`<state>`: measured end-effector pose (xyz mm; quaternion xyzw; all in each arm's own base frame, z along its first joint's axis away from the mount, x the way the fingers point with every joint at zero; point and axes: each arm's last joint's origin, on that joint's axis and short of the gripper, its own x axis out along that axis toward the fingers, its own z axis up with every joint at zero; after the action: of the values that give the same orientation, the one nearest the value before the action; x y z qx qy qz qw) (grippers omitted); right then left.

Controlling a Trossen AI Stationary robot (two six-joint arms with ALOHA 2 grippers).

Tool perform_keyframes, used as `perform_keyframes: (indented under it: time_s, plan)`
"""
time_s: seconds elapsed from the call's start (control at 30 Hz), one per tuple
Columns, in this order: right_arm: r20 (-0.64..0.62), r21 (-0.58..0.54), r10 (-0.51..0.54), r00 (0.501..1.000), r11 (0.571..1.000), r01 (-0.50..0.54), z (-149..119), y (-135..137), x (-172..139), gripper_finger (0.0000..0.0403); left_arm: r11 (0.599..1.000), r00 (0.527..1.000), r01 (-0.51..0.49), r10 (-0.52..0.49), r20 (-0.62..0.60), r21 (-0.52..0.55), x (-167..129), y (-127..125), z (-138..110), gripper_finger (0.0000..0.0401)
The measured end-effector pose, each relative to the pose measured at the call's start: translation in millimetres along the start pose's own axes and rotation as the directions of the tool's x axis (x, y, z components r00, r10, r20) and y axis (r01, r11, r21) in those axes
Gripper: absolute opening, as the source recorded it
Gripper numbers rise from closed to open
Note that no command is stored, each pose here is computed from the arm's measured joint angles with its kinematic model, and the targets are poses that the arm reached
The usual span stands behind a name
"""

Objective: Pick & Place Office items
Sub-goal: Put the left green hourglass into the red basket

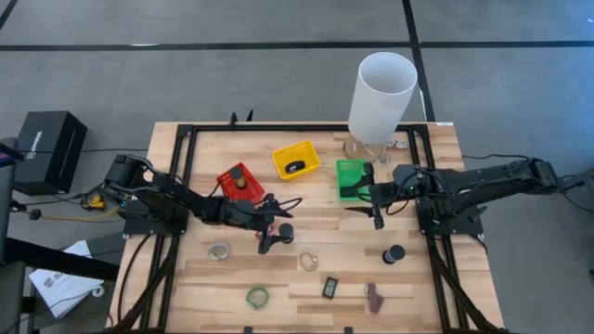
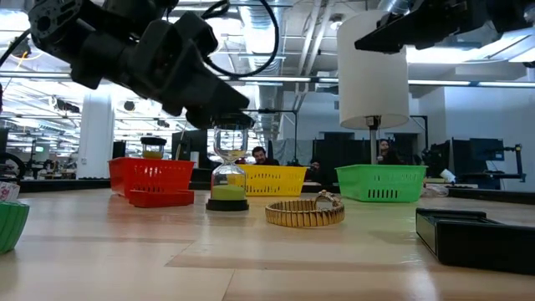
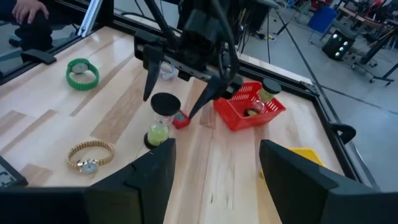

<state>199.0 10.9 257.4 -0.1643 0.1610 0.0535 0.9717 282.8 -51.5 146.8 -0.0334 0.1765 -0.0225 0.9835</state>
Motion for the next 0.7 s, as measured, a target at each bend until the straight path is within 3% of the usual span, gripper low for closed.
perform_keyframes:
  time_s: [0.47, 0.7]
  plan:
    - [-0.002, 0.000, 0.001, 1.000, 1.000, -0.001, -0.2, 0.1, 0.0, 0.0224, 1.000, 0.999, 0.002, -0.001, -0.051, 0.005, -0.5, -1.8, -5.3, 0.0328]
    - [-0.002, 0.000, 0.000, 1.000, 1.000, 0.000, -0.2, 0.0, 0.0, 0.0223, 1.000, 0.999, 0.002, -0.001, -0.052, 0.023, -0.5, -1.7, -5.3, 0.0305]
